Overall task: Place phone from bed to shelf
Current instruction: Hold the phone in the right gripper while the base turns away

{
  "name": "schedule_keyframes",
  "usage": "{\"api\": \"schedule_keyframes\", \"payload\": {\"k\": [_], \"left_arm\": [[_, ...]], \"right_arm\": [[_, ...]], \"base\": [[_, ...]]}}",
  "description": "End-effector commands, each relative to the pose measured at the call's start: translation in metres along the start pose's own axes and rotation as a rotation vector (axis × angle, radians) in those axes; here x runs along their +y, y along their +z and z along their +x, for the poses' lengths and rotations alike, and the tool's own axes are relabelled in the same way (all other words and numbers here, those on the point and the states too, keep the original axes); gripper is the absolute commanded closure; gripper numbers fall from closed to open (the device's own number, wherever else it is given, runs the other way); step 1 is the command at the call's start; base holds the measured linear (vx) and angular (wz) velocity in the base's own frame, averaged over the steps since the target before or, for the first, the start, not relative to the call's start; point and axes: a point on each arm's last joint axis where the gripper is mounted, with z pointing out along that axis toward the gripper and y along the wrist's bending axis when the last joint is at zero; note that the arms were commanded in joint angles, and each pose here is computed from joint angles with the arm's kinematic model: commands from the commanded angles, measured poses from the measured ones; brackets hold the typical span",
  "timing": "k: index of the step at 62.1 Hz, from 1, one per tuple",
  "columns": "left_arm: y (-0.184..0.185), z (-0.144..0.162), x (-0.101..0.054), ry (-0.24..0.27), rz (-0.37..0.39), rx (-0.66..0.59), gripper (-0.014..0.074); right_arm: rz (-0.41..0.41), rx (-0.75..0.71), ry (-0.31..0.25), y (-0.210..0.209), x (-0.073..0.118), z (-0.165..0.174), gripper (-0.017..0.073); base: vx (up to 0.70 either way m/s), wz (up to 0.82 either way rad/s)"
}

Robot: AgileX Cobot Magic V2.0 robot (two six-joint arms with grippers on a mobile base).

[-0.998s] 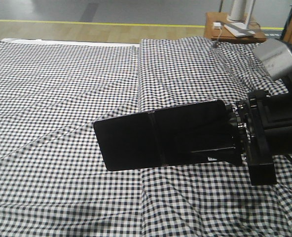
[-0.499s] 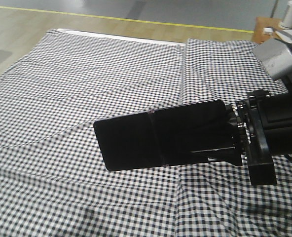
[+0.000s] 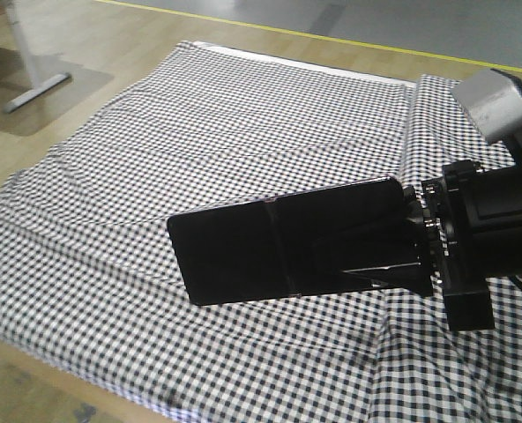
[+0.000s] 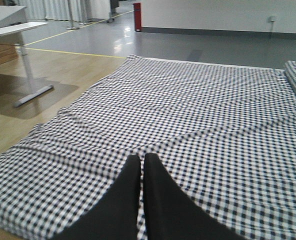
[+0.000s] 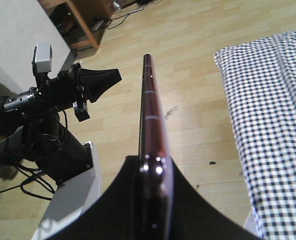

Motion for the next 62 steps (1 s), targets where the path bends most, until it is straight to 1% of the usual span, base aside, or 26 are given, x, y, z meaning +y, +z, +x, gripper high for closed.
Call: {"api": "schedule_keyframes", "payload": {"k": [1, 62], "left_arm": [[-0.0005, -0.0061, 0.0006, -0.012, -0.004, -0.077, 0.0593], [-0.0005, -0.0061, 0.0006, -0.012, -0.004, -0.077, 0.0593]], "right_arm": [[-0.093, -0.070, -0.016, -0.0071, 0.0177, -0.0118, 0.0564], [-0.093, -0.070, -0.016, -0.0071, 0.0177, -0.0118, 0.0564]], "base": [[-0.09, 0.35], [-0.11, 0.41]]}}
